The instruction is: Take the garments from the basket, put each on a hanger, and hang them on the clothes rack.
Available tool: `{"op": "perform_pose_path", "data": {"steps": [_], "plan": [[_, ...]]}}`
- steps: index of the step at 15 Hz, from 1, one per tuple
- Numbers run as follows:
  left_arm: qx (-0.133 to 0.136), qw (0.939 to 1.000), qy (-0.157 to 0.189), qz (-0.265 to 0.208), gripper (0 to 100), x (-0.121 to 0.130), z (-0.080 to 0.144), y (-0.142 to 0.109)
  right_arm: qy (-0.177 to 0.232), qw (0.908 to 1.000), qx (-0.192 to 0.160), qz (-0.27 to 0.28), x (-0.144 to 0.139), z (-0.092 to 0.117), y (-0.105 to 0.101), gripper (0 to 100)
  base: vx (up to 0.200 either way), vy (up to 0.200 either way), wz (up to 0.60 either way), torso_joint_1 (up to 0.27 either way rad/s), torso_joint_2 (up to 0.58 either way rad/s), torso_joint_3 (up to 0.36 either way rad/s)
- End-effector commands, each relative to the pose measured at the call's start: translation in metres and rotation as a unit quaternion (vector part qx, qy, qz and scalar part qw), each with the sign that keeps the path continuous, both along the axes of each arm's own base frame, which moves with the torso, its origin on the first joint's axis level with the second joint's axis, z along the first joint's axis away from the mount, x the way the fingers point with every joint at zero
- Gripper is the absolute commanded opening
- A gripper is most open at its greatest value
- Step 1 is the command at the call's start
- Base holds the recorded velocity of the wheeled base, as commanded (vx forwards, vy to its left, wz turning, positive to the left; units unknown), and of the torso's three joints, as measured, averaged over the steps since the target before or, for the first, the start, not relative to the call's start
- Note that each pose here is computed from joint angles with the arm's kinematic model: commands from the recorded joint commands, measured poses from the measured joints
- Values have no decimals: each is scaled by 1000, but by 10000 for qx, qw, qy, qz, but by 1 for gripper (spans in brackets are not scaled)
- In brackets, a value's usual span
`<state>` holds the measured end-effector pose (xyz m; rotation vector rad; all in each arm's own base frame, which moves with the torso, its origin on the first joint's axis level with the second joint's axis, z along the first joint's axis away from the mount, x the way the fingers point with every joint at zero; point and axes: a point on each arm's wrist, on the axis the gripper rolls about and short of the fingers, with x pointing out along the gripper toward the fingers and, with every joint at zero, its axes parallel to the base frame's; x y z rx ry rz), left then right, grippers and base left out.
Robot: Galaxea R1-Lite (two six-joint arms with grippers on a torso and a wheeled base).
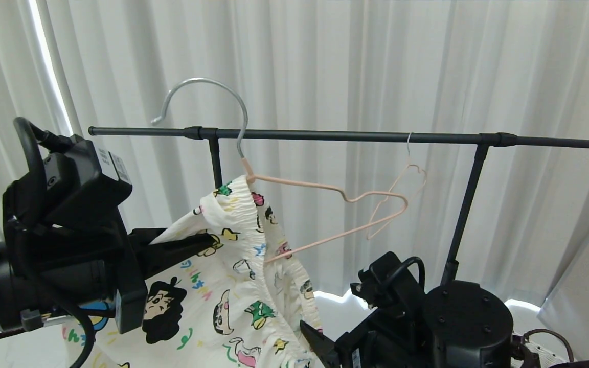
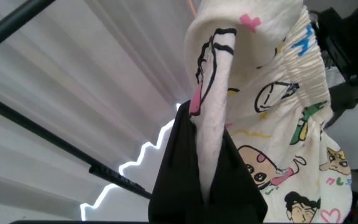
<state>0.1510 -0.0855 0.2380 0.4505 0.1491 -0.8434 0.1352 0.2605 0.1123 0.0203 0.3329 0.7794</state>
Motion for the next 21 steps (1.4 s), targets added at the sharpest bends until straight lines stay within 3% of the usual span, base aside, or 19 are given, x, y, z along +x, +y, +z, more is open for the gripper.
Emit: {"op": "perform_pose_path", "data": {"steps": [1,3,7,11,16,17,19,21], "plan": [[-23,10000,-48,8,0,1,1,0,35,9994,-291,-187,5,-11,-10,100,0,0,0,0,0,0],[-37,10000,-75,16,0,0,1,0,-135,9974,-617,-358,17,-15,-22,100,0,0,0,0,0,0],[-49,9999,-104,54,0,-1,2,2,-332,9925,-895,-764,41,-15,-39,100,0,0,0,0,0,0],[92,9997,12,246,0,-6,-12,11,-599,9807,-1172,-1443,75,-8,-73,100,0,0,0,0,0,0],[393,9976,366,436,0,-22,-44,20,-701,9784,-1058,-1631,80,2,-84,100,0,0,0,0,0,0],[494,9972,382,401,0,-25,-50,21,-716,9784,-1041,-1634,79,3,-85,100,0,0,0,0,0,0],[941,9942,364,374,0,-26,-64,23,-768,9795,-957,-1595,77,8,-86,100,0,0,0,0,0,0],[1494,9857,386,678,0,-18,-75,23,-923,9825,-884,-1358,74,17,-88,100,0,0,0,0,0,0]]}}
